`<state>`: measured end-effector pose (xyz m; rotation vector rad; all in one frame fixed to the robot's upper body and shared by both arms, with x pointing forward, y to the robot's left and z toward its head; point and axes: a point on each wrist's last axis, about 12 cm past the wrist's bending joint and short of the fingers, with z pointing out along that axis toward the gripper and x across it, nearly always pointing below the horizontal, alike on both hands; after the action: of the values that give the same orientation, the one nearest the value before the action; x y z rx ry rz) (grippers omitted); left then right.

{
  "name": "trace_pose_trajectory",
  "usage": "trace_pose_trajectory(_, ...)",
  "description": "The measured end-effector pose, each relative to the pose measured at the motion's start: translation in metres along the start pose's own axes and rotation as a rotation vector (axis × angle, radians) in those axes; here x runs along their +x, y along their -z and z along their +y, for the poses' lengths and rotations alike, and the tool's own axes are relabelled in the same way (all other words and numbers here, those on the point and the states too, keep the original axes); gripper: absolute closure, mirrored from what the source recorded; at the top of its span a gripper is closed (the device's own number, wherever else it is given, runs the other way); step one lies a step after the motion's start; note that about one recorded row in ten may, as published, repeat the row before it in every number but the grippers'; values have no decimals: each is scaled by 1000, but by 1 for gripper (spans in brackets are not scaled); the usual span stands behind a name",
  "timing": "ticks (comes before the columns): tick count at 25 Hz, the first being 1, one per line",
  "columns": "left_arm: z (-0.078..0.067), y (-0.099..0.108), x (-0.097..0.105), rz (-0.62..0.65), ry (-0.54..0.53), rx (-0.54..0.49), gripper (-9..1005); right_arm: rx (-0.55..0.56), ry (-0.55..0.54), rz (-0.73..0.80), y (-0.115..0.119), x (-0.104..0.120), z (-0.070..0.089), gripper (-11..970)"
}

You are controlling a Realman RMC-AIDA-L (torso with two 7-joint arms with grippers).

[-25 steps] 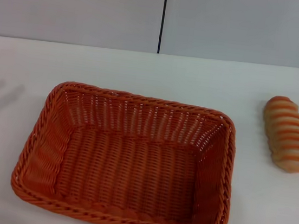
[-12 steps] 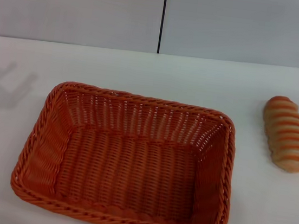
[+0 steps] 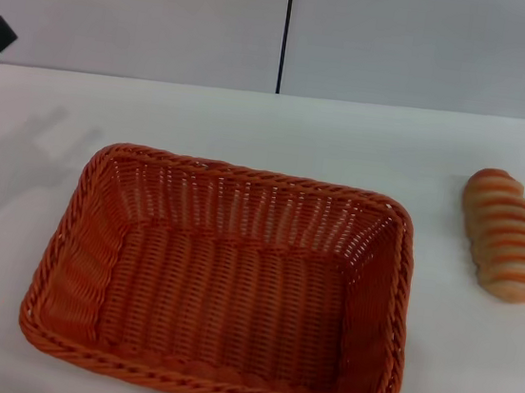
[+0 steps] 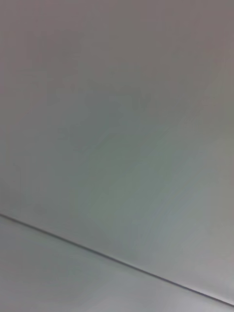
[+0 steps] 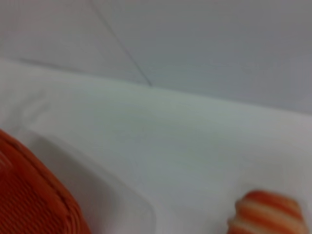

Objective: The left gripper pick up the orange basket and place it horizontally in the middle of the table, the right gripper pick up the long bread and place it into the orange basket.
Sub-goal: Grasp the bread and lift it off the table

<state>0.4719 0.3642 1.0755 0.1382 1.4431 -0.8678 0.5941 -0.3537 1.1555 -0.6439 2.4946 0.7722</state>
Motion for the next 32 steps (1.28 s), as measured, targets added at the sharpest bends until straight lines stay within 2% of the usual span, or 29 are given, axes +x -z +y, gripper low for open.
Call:
trace_pose_trajectory(1, 0, 0, 0, 0, 0, 0, 286, 0, 0, 0, 0, 0, 0, 265)
trace_pose_trajectory(10, -2, -7, 8, 5, 6, 11, 286, 81, 95, 180, -49, -10, 17, 265)
trace_pose_trajectory(19, -2, -4, 8, 5, 11, 3, 286, 96, 116, 220, -54, -10, 19, 266)
trace_pose_trajectory(32, -2, -8, 8, 7, 12, 11, 286, 149, 82, 239, -48, 3, 8, 266)
